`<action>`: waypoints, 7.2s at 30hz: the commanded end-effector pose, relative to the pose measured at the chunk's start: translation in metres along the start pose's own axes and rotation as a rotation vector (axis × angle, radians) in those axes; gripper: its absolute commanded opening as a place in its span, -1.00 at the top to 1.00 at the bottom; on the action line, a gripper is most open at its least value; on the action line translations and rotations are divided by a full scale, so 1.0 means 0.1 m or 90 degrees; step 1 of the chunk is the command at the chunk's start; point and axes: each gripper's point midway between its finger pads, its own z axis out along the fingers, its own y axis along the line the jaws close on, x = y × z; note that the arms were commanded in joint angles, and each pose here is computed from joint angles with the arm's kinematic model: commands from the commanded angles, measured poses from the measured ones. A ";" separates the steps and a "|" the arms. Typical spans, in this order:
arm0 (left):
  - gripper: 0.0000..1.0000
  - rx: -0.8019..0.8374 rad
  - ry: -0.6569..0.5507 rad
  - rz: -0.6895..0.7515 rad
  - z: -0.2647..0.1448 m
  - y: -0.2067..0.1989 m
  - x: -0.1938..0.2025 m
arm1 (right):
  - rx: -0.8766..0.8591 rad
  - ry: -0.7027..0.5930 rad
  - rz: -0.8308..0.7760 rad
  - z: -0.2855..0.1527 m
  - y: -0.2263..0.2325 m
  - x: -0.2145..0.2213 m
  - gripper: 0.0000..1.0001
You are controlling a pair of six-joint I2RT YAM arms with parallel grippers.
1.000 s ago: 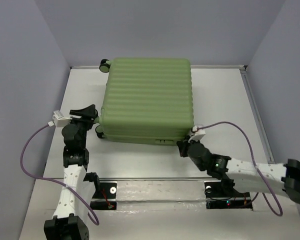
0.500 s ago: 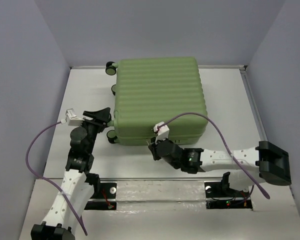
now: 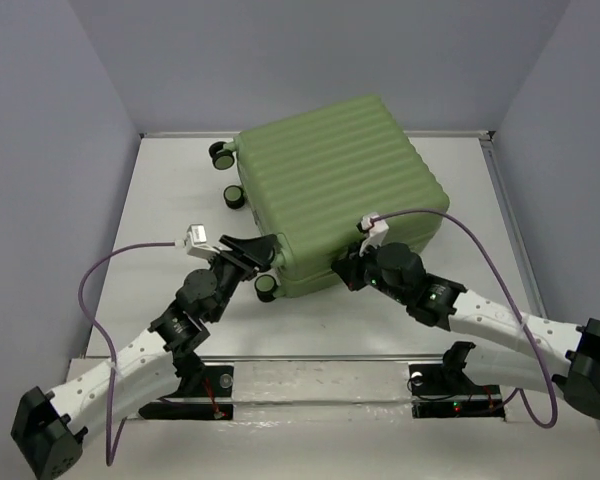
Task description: Pack the luggage
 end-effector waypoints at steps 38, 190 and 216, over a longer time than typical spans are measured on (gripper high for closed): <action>0.88 0.104 0.139 0.064 0.15 -0.62 0.68 | 0.169 -0.081 0.052 -0.32 -1.15 0.16 0.01; -0.65 -0.043 0.361 0.444 0.14 0.16 0.00 | 0.287 -0.061 0.162 -1.57 -0.61 -0.08 0.86; 0.88 0.091 0.323 0.344 -0.36 -0.38 0.37 | 0.169 -0.045 0.076 -0.58 -0.57 -0.30 0.86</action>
